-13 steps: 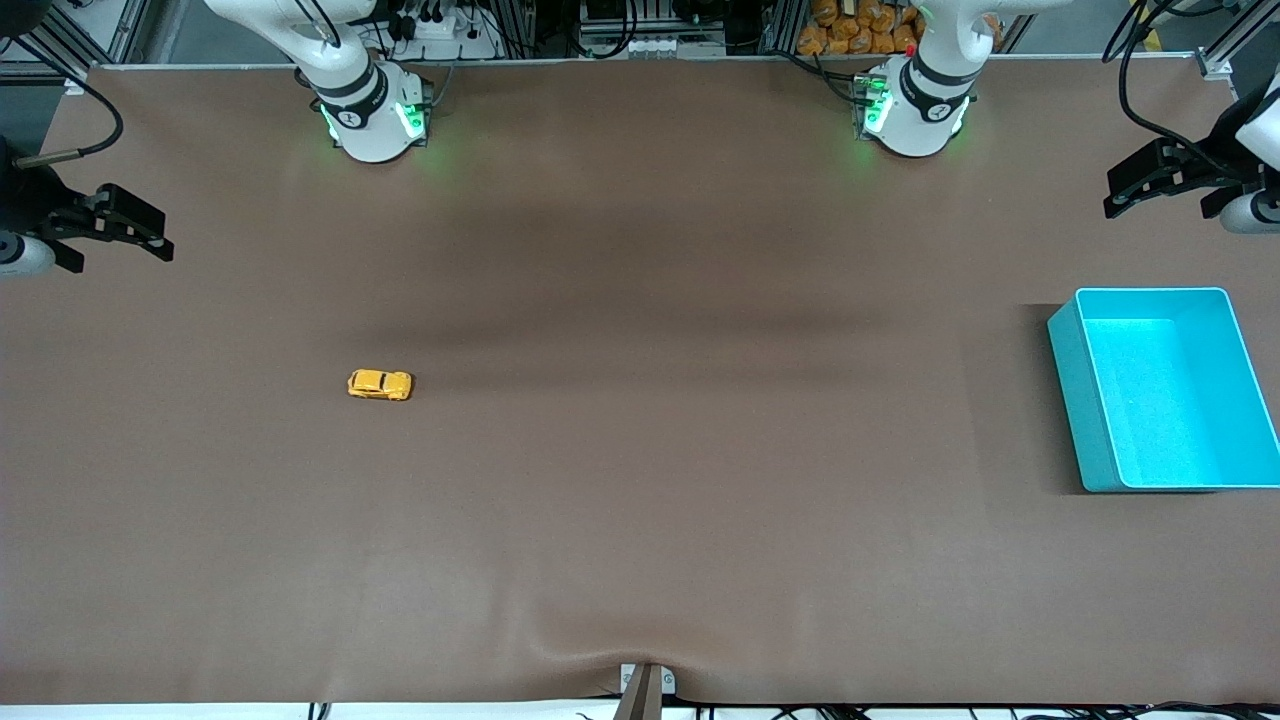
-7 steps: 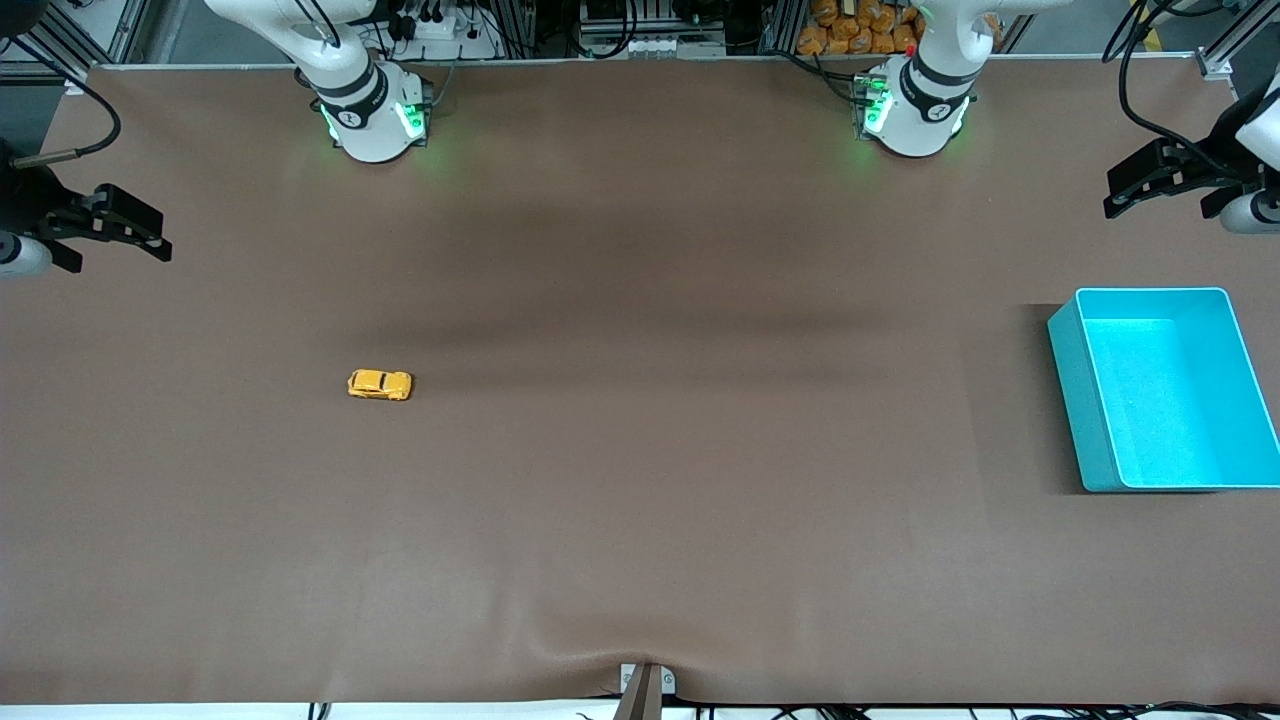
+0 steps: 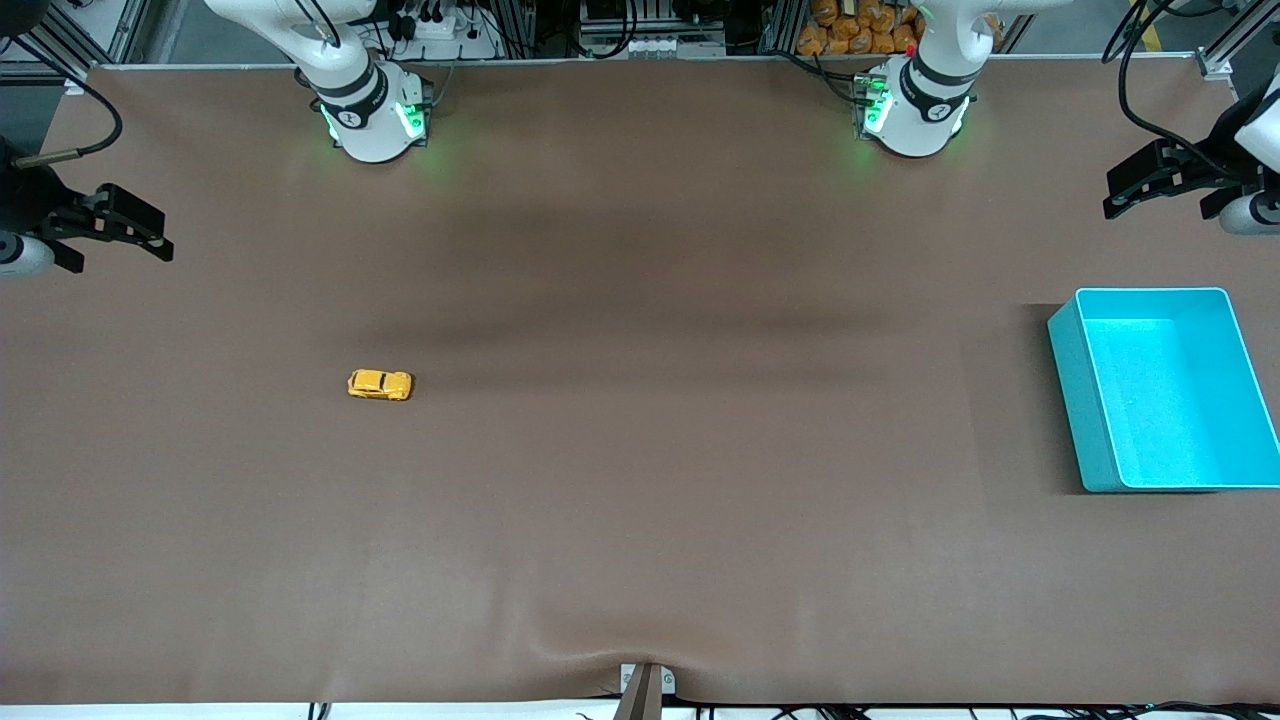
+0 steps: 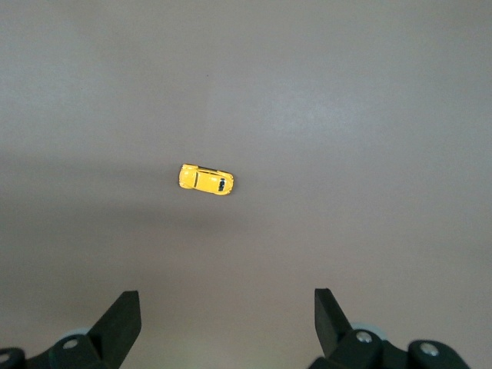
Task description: Wind and store yellow beetle car
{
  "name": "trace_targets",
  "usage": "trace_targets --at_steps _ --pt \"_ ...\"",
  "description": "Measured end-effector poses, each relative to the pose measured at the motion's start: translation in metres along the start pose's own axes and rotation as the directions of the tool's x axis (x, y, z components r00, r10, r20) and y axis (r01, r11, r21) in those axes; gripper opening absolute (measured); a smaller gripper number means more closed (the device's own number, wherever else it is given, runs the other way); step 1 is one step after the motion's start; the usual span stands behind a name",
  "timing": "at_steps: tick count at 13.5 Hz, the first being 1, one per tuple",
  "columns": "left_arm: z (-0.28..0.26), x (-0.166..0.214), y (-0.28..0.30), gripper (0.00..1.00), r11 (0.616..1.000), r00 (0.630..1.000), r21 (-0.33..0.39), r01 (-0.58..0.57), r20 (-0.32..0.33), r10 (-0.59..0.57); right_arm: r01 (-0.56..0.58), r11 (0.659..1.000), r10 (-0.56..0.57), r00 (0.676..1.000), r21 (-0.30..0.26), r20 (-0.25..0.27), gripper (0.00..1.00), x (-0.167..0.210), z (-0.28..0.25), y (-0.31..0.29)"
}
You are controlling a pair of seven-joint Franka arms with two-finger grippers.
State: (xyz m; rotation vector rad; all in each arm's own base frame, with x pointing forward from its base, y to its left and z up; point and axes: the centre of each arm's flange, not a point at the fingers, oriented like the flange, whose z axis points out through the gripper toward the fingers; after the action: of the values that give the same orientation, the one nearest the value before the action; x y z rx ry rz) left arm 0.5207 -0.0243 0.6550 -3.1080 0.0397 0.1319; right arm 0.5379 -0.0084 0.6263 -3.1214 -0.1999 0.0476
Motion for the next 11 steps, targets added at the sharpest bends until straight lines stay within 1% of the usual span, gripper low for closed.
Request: trace_targets --at_steps 4,11 --pt "-0.0006 0.0015 -0.001 1.0 1.0 1.0 0.0 0.002 -0.01 -0.002 0.001 1.0 -0.001 1.0 0.001 0.0 1.0 0.0 0.0 -0.0001" --pt "0.0 0.0021 -0.0036 1.0 1.0 1.0 -0.001 0.007 -0.01 -0.007 0.025 1.0 -0.025 1.0 0.002 0.0 1.0 -0.001 0.0002 0.0066"
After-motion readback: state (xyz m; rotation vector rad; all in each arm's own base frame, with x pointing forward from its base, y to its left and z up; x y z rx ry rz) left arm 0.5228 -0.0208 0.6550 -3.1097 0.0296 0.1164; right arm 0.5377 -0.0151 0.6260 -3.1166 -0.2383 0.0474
